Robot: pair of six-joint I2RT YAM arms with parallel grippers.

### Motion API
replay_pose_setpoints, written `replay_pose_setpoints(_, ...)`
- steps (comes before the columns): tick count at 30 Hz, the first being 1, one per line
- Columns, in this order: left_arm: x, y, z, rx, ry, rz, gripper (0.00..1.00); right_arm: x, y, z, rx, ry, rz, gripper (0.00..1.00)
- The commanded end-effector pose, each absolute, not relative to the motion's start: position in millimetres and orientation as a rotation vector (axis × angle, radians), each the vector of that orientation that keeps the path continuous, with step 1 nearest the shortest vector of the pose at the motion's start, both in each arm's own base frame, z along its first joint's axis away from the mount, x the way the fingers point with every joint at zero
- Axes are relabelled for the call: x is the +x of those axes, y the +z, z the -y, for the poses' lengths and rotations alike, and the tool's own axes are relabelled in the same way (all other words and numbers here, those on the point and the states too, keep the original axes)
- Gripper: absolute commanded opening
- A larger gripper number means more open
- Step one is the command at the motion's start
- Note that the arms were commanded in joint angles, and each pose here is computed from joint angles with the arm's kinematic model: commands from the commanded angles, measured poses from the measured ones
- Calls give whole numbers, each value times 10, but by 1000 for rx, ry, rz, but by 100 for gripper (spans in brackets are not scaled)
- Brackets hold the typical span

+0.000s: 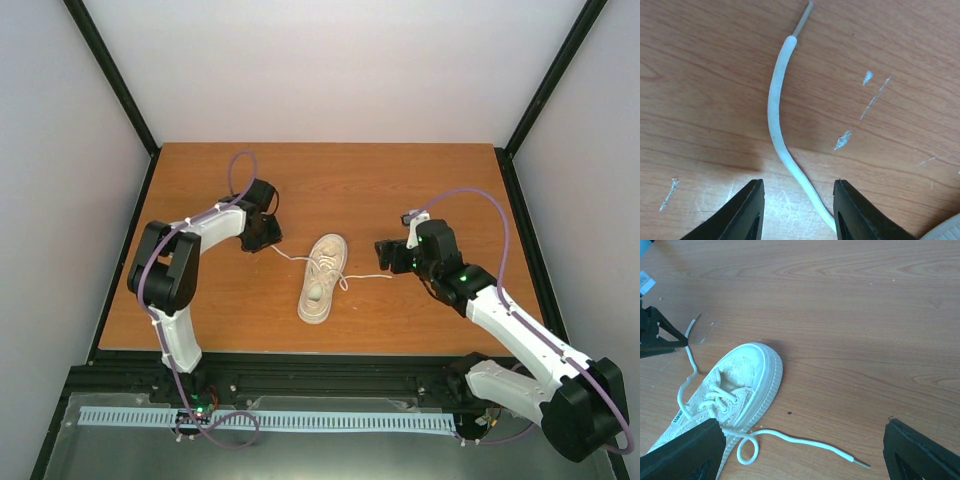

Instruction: Tie the shoes

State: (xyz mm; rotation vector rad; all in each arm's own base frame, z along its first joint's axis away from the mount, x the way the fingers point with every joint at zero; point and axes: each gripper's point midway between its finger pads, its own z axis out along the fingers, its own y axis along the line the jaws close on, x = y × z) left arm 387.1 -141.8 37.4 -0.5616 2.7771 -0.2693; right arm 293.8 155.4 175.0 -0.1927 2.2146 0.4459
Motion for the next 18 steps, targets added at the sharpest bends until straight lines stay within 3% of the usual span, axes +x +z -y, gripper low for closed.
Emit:
replay_pose_setpoints(1,3915,377,1443,-580,-264,-2830,42,2925,1844,-1594,-239,469,-2170,87)
replay_pose_setpoints(12,3901,213,1531,-552,-296,-2970,48,2814,2089,-1576,-243,522,-2066,91)
replay_pose_setpoints(18,3895,171,1569,-533,-298,-3014,37,2802,2119,-1537,-228,511,-2052,91)
